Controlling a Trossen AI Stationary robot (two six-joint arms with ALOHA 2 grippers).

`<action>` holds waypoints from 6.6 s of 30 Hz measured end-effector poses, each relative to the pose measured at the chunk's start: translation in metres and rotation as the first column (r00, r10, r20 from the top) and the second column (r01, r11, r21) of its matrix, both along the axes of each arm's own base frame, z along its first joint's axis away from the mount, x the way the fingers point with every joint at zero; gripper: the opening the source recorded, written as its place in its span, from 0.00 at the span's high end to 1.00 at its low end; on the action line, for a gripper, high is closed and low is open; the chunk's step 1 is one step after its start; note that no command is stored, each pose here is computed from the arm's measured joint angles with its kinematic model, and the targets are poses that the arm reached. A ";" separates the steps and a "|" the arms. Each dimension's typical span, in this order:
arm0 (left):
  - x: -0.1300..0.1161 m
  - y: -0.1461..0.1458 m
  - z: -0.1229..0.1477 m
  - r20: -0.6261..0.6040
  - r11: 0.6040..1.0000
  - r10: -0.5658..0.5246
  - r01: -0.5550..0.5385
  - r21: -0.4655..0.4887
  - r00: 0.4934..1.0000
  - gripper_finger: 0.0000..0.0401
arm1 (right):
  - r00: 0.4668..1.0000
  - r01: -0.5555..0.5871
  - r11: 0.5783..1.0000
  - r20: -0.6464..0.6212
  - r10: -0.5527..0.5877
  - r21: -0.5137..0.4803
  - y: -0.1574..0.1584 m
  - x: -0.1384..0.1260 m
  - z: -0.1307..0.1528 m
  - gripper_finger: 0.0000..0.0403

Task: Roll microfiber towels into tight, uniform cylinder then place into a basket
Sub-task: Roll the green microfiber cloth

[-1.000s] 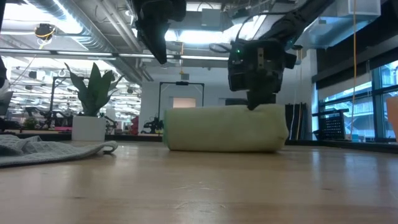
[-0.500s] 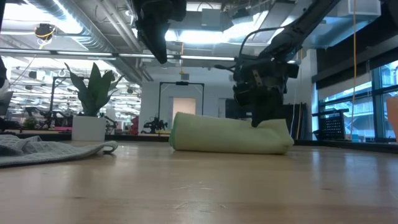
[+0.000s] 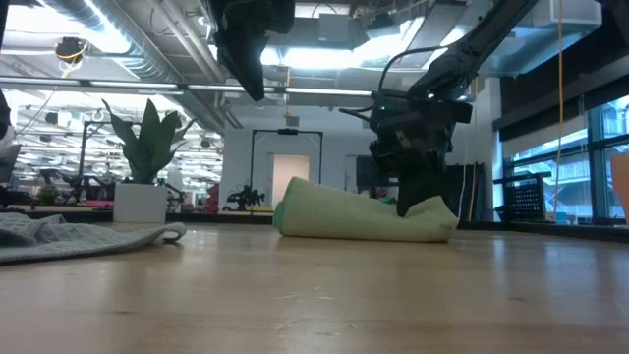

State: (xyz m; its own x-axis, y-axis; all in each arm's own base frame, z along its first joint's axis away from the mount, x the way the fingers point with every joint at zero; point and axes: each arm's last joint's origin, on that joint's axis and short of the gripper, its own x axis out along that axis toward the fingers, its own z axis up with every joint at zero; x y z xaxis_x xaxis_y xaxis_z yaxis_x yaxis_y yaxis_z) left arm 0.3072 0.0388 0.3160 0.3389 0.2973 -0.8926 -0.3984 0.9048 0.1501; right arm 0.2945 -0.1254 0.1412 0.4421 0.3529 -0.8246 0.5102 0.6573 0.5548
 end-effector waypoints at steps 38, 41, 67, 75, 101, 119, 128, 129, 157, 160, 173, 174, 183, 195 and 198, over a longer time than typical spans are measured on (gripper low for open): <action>0.000 0.000 0.000 0.000 1.000 0.000 0.000 0.000 1.000 0.83 | 0.977 0.187 0.973 -0.080 -0.198 -0.133 -0.011 -0.002 0.000 0.69; 0.000 0.000 0.000 0.000 1.000 0.001 -0.001 0.000 1.000 0.83 | 0.977 0.186 0.974 -0.079 -0.197 -0.131 -0.011 -0.002 0.000 0.69; 0.000 0.000 0.000 0.002 1.000 0.006 -0.006 -0.002 1.000 0.83 | 0.980 0.196 0.967 0.011 -0.196 -0.165 -0.027 0.012 0.030 0.69; 0.000 -0.004 0.000 0.002 1.000 -0.006 0.006 -0.002 1.000 0.83 | 0.977 0.193 0.945 -0.037 -0.210 -0.262 -0.034 0.015 0.048 0.69; 0.001 -0.005 0.000 0.003 1.000 -0.007 0.007 -0.004 1.000 0.83 | 0.899 -0.129 0.823 0.286 0.333 -0.553 0.032 0.087 0.040 0.69; 0.001 -0.005 0.000 0.010 1.000 0.013 -0.013 -0.013 1.000 0.83 | 0.930 -0.158 0.825 0.200 0.309 -0.543 0.026 0.094 -0.001 0.69; 0.000 -0.005 0.000 0.007 1.000 0.012 -0.012 -0.016 1.000 0.83 | 0.907 -0.128 0.781 0.246 0.341 -0.611 0.028 0.084 0.042 0.69; 0.000 -0.005 0.000 0.007 1.000 0.012 -0.012 -0.016 1.000 0.83 | 0.902 -0.145 0.769 0.237 0.362 -0.623 0.029 0.081 0.048 0.69; 0.001 -0.010 0.000 0.010 1.000 -0.006 0.006 -0.019 1.000 0.83 | 0.747 -0.594 0.474 -0.227 0.625 -0.650 0.080 0.054 0.034 0.69; 0.001 -0.010 0.000 0.010 1.000 -0.006 0.006 -0.019 1.000 0.83 | 0.746 -0.606 0.483 -0.240 0.621 -0.632 0.081 0.046 0.020 0.69; 0.001 -0.010 0.000 0.010 1.000 -0.006 0.006 -0.019 1.000 0.83 | 0.773 -0.575 0.452 -0.272 0.573 -0.682 0.081 0.030 -0.011 0.69; 0.001 -0.010 0.000 0.010 1.000 -0.006 0.006 -0.019 1.000 0.83 | 0.773 -0.575 0.452 -0.273 0.573 -0.681 0.081 0.030 -0.011 0.69; 0.001 -0.010 0.000 0.010 1.000 -0.005 0.005 -0.019 1.000 0.83 | 0.843 -0.504 0.535 -0.251 0.476 -0.678 0.081 0.028 -0.012 0.77; 0.001 -0.010 0.000 0.011 1.000 -0.004 0.005 -0.019 1.000 0.83 | 0.865 -0.474 0.598 -0.216 0.453 -0.646 0.081 0.028 -0.012 0.97; 0.001 -0.010 0.000 0.011 1.000 -0.004 0.004 -0.019 1.000 0.83 | 0.872 -0.462 0.640 -0.182 0.455 -0.614 0.083 0.028 -0.012 0.98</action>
State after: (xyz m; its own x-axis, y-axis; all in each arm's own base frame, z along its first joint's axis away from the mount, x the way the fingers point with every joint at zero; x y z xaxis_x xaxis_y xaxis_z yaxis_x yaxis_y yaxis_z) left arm 0.3083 0.0286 0.3160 0.3500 0.2785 -0.8944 -0.3962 0.9092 0.1280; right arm 0.3224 -0.0429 0.1294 0.3567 -0.0834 -0.9305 0.0510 0.9963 -0.0698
